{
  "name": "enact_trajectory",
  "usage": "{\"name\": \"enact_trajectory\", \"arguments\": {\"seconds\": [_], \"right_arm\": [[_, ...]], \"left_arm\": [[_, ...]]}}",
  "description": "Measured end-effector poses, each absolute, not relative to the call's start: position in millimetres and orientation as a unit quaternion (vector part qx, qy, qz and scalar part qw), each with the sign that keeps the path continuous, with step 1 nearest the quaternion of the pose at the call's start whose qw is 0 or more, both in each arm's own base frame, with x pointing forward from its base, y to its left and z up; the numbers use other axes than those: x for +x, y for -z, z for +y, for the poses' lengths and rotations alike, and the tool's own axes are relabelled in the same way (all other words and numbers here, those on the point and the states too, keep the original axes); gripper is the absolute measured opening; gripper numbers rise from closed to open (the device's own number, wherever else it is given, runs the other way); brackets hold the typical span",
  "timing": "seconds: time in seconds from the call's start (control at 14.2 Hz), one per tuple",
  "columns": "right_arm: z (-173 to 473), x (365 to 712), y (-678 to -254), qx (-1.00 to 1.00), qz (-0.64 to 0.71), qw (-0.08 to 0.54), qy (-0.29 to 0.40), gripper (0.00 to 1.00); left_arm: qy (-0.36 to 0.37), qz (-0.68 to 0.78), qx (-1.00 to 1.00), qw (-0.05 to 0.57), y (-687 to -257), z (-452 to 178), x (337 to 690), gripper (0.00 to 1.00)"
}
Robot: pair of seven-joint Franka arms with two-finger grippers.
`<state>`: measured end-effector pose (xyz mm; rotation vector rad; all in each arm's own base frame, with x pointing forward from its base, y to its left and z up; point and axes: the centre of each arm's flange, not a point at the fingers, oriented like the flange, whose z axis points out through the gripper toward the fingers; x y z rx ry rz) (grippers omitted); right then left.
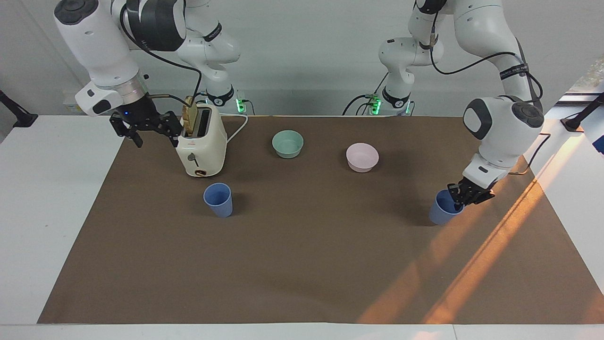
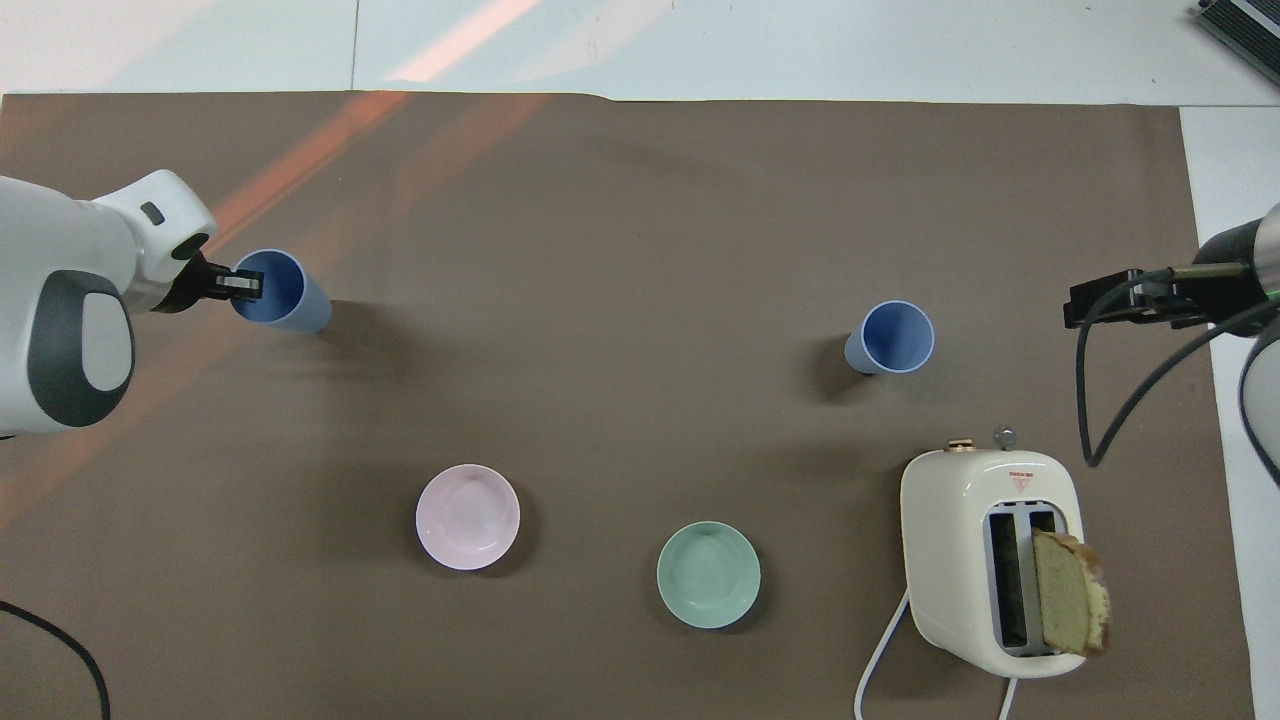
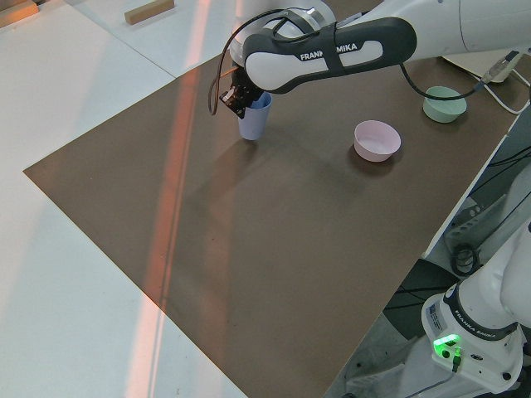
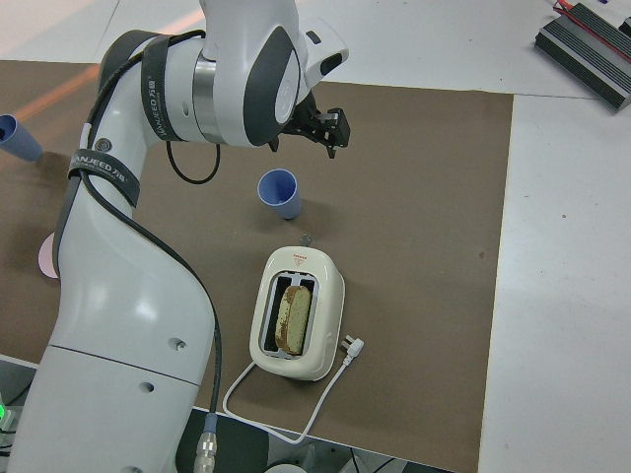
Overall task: Stack blue cups with both arms
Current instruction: 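Carry the blue cup with the left gripper toward the table center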
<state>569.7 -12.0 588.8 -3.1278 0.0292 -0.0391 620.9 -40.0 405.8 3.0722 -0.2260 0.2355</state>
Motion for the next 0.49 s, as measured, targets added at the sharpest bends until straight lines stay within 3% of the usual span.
{"name": "enact_trajectory", "arguments": {"seconds": [0.49], "right_arm": [[-12, 570, -589, -1.000, 0.009, 0.007, 0.013, 1.00]], "left_arm": [[-0.071, -0.041, 0.995, 0.055, -409, -234, 578, 0.05]]}}
